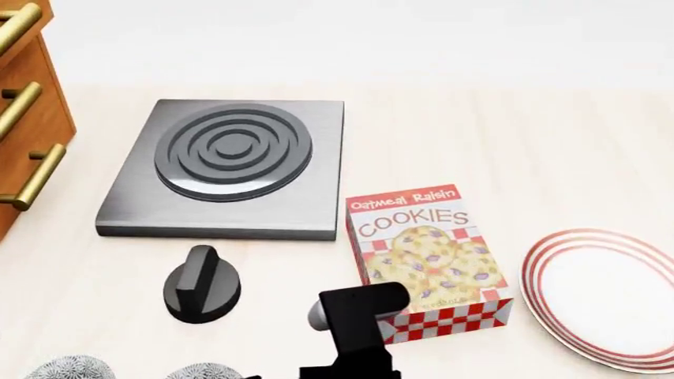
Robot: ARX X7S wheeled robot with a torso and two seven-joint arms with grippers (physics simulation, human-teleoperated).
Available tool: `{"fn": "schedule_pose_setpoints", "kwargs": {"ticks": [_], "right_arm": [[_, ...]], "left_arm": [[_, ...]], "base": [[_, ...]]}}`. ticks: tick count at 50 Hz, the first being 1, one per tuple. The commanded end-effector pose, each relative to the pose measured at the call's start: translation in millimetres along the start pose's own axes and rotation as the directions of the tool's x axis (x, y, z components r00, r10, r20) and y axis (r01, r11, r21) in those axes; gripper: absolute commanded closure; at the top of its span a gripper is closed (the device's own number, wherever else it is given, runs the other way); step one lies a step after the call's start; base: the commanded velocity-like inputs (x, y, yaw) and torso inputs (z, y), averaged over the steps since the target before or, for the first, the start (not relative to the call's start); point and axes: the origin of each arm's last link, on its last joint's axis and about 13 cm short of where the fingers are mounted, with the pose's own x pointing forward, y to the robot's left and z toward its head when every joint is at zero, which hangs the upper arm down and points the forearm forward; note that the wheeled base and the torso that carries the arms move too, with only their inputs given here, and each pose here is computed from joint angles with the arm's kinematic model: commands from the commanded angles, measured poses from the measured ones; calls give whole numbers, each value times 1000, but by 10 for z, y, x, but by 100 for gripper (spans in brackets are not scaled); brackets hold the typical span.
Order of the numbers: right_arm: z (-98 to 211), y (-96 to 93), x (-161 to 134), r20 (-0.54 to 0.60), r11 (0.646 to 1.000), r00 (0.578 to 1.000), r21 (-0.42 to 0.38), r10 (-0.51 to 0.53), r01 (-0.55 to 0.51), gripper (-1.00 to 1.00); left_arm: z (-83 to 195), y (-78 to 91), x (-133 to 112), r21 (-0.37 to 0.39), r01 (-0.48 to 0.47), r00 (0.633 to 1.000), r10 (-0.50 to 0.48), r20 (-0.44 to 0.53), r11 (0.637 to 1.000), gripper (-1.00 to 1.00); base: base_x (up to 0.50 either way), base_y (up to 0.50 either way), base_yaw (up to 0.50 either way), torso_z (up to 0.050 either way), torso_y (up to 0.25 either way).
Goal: Pick the akita bowl from table center and place it on the plate.
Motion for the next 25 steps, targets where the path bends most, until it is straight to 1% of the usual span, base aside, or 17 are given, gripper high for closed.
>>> {"fn": "schedule_pose_setpoints", "kwargs": {"ticks": [1,16,25], "right_arm": [[7,-23,54,-16,1000,1000,-3,7,-7,-100],[-12,-67,171,-50,1000,999,-2,10,-10,-100],[7,-60,217,-79,999,997,-21,22,-24,-100]], "left_arm": [[5,-8,-6,-2,6,1000,-6,-1,1000,-100],[9,15,-10,-12,-2,1000,2,-3,1000,-100],[-6,18,-15,-17,-6,1000,6,-7,1000,-100]], "base": [[0,0,0,0,0],[0,0,0,0,0],[0,0,0,0,0]]}}
